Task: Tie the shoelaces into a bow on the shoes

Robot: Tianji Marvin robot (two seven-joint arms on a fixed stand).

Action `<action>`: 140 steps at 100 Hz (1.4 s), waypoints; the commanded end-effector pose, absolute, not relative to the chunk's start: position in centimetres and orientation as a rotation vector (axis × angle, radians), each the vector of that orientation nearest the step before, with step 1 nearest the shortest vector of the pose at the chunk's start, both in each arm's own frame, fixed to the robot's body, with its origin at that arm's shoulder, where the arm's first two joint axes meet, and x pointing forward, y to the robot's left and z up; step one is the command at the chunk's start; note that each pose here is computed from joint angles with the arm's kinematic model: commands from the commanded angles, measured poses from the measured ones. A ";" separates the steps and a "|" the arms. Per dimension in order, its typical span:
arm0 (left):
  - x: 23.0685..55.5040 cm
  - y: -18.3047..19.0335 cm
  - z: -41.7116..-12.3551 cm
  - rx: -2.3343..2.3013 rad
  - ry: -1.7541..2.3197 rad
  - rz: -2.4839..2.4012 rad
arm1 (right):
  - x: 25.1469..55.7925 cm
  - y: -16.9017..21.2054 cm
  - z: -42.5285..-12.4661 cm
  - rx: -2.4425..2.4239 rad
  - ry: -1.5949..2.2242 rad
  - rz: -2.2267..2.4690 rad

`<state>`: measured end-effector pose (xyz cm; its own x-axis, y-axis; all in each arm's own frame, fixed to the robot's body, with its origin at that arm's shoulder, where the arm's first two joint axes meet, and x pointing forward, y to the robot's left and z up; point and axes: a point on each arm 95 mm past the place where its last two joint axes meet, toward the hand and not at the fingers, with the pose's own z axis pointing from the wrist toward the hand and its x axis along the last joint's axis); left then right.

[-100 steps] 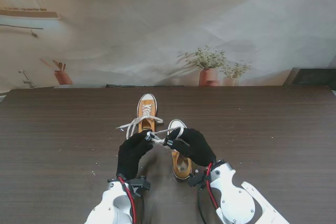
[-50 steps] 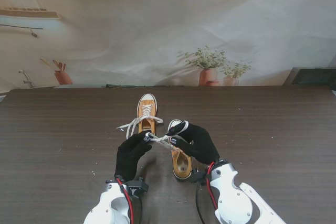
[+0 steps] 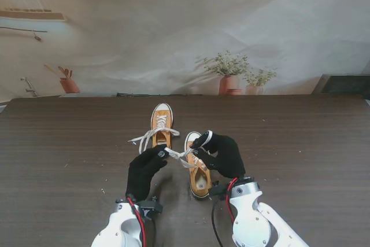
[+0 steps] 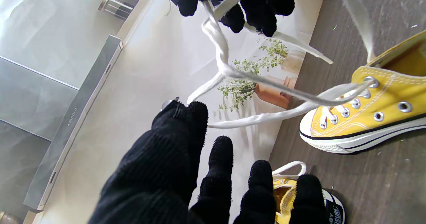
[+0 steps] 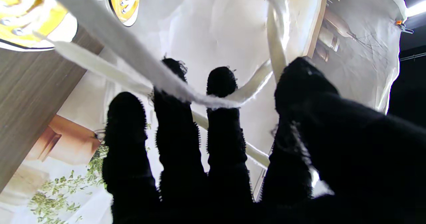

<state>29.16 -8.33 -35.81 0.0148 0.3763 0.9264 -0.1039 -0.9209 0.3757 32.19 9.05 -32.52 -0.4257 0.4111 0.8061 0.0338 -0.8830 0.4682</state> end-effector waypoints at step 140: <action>33.2 -9.5 -37.8 1.783 -0.878 2.561 | 31.4 9.6 -32.2 1.498 0.691 2.445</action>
